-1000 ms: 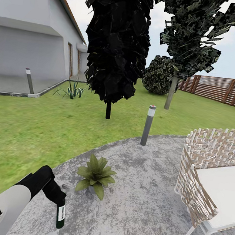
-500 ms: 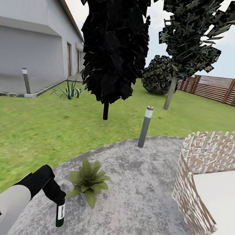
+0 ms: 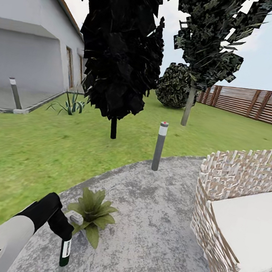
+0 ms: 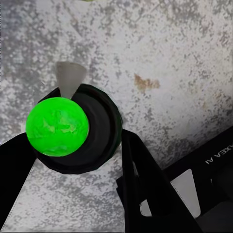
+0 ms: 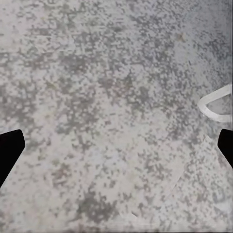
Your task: Pick up the pesticide atomizer in the garden and spray insectifuge to fully cover both potted plants in the garden.
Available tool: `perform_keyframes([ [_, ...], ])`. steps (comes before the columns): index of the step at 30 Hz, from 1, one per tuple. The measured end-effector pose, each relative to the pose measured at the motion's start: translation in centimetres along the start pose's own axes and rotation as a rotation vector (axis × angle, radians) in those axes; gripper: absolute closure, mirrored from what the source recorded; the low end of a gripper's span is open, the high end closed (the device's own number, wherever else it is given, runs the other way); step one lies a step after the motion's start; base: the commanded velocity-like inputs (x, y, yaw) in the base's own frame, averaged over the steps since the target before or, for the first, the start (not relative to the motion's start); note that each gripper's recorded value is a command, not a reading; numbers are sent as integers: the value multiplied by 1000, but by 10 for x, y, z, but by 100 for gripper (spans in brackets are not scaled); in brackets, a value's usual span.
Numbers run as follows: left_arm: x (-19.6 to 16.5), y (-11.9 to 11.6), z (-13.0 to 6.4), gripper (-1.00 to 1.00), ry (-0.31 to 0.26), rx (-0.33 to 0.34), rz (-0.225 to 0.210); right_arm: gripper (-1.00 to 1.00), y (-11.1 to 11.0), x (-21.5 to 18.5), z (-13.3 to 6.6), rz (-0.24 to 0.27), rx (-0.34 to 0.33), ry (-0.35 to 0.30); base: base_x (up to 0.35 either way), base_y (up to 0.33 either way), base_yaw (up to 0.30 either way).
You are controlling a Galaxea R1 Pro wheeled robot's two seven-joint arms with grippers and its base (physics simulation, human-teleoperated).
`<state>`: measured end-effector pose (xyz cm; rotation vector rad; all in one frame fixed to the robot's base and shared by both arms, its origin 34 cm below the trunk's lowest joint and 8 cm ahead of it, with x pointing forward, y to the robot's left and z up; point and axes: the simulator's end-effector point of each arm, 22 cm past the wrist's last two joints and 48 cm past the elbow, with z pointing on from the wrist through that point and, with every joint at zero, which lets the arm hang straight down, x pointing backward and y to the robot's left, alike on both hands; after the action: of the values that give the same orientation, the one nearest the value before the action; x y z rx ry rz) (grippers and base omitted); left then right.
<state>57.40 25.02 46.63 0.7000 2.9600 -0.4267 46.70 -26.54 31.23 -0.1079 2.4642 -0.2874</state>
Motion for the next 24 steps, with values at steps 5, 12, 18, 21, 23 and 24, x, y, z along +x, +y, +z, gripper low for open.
perform_keyframes([
  [5,1,0,1,100,3,1,-1,-100,0,0,0,0,0,0,2,0,-20],
  [12,-2,-5,1,100,-2,7,2,-100,0,0,0,0,0,-1,202,0,-1],
  [18,-2,-4,1,100,1,5,3,-100,0,0,0,0,0,0,59,0,0],
  [21,2,-3,3,100,8,6,0,-100,0,0,0,0,0,0,5,0,0],
  [23,7,1,4,100,15,4,-6,-100,0,0,0,0,0,0,1,0,0],
  [24,10,2,5,100,19,4,-9,-100,0,0,0,0,0,0,0,0,0],
])
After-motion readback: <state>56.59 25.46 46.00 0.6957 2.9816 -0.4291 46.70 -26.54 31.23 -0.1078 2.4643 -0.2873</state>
